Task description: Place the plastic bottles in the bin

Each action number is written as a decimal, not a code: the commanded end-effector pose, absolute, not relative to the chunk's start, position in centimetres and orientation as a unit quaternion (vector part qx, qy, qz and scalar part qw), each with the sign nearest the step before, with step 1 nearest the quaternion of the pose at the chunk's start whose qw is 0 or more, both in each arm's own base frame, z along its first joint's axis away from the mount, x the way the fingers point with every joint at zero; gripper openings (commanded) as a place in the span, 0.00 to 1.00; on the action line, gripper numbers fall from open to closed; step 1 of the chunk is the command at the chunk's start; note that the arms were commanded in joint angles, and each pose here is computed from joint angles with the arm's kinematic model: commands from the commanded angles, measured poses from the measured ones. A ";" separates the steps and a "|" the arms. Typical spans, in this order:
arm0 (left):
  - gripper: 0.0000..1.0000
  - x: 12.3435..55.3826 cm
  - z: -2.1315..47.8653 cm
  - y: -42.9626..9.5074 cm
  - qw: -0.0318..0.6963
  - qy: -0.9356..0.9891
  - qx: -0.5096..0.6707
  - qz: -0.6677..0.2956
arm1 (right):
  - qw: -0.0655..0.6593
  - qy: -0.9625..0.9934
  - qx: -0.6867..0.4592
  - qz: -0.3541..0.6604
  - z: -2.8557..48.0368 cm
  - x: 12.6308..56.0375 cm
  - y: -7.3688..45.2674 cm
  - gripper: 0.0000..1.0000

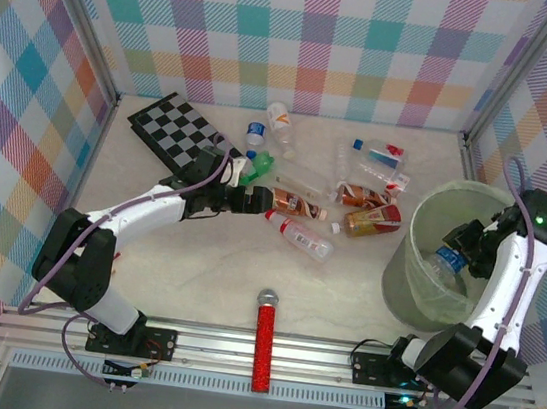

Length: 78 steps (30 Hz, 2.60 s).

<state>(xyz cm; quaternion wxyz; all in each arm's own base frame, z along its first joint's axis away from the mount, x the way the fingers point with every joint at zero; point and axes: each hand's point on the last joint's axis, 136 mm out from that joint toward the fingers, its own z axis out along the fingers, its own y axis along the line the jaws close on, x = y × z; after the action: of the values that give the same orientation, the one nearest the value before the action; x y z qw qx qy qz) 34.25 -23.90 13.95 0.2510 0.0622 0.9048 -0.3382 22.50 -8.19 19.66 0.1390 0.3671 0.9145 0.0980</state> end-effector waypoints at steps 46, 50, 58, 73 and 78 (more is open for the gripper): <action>0.95 32.1 9.4 -30.5 0.149 0.802 -0.301 -0.494 | 0.392 0.873 0.261 0.126 38.9 19.5 -3.7 0.99; 0.92 32.2 8.0 -31.5 0.148 0.804 -0.321 -0.478 | 0.429 0.852 0.204 0.221 42.2 19.5 0.3 0.99; 0.87 33.0 6.1 -32.7 0.151 0.813 -0.332 -0.454 | 0.464 0.808 0.144 0.334 45.4 19.0 4.4 0.99; 0.65 33.5 3.0 -32.9 0.143 0.833 -0.371 -0.385 | 0.460 0.806 0.137 0.346 43.3 19.4 4.4 0.98; 0.49 33.4 2.5 -32.9 0.144 0.834 -0.375 -0.379 | 0.461 0.805 0.132 0.349 42.9 19.5 4.5 0.98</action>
<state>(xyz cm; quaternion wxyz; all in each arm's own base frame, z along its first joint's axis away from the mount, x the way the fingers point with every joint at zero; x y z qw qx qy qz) 34.28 -33.43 4.95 0.1540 -0.3593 0.8199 -0.4182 19.43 4.29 42.43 0.4497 0.1451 0.8129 0.3405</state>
